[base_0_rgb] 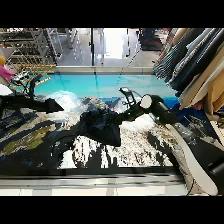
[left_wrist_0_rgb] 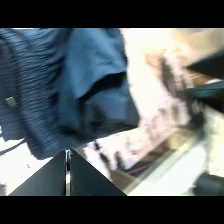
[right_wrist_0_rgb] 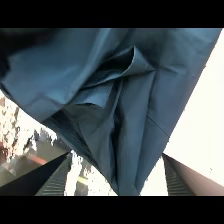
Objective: Fold the clothes and pants, and hang the long-sleeved shirts on hangers.
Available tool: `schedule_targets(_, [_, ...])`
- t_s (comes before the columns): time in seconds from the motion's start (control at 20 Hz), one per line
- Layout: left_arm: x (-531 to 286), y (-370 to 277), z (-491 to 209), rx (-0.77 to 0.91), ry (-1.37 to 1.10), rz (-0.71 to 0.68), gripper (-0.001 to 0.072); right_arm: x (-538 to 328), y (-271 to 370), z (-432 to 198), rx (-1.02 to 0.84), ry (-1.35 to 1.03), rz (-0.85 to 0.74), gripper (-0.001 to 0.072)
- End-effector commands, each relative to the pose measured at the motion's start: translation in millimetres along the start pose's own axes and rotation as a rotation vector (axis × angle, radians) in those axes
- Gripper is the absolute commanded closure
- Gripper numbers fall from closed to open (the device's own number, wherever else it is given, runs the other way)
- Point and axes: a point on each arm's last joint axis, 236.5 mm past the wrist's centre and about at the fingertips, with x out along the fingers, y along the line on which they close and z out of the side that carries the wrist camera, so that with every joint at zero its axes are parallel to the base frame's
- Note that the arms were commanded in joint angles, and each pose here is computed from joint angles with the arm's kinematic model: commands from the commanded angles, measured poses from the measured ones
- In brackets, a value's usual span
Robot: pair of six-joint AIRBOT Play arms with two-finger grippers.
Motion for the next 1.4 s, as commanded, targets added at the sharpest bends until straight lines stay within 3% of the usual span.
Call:
schedule_targets(0.0, [-2.2,-24.1,5.5,-0.011,-0.023,-0.1,0.0687,50.2,-11.0,-11.5,-0.058,0.026,0.093,0.0017])
schedule_targets(0.4, [-2.2,-24.0,5.2,-0.008,-0.022,-0.1,0.0687,97.6,-21.0,-2.3,-0.229,-0.008,0.072,0.0014])
schedule_targets(0.45, [-2.2,-23.9,5.2,-0.008,-0.022,-0.1,0.0687,101.9,-14.7,-3.8,-0.242,-0.002,0.078,0.005])
schedule_targets(0.55, [-2.2,-23.9,5.2,-0.008,-0.022,-0.1,0.0687,106.0,7.2,-6.7,-0.324,0.01,0.101,0.0368])
schedule_targets(0.6, [-2.2,-23.9,5.2,-0.008,-0.022,-0.1,0.0687,104.9,21.9,-7.7,-0.362,0.021,0.118,0.0651])
schedule_targets(0.65, [-2.2,-23.8,5.1,-0.008,-0.022,-0.099,0.0687,100.9,37.4,-8.9,-0.394,0.035,0.138,0.0696])
schedule_targets(0.8, [-2.2,-23.9,5.2,-0.008,-0.022,-0.1,0.0687,70.9,93.0,-16.6,-0.484,0.073,0.203,0.0698])
schedule_targets(0.95, [-1.9,-24.5,6.2,-0.009,-0.026,-0.101,0.0687,37.5,145.4,-69.7,-0.593,0.244,0.322,0.0695])
schedule_targets(1.0, [-2.0,-24.5,6.2,-0.009,-0.026,-0.101,0.0687,27.1,158.6,-89.4,-0.618,0.311,0.368,0.0577])
schedule_targets(1.05, [-2.0,-24.4,6.1,-0.009,-0.026,-0.101,0.0687,18.5,166.4,-101.1,-0.63,0.35,0.395,0.0299])
schedule_targets(1.1, [-2.0,-24.4,6.0,-0.009,-0.026,-0.101,0.0687,14.3,165.8,-102.1,-0.606,0.359,0.381,0.0179])
schedule_targets(1.2, [-2.3,-25.5,3.6,-0.009,-0.016,-0.106,0.0687,11.9,122.9,-78.2,-0.443,0.318,0.216,0.0182])
schedule_targets(1.35, [-2.8,-29.2,-5.2,-0.006,0.022,-0.122,0.0687,13.3,29.0,-37.9,0.053,0.162,0.098,0.0173])
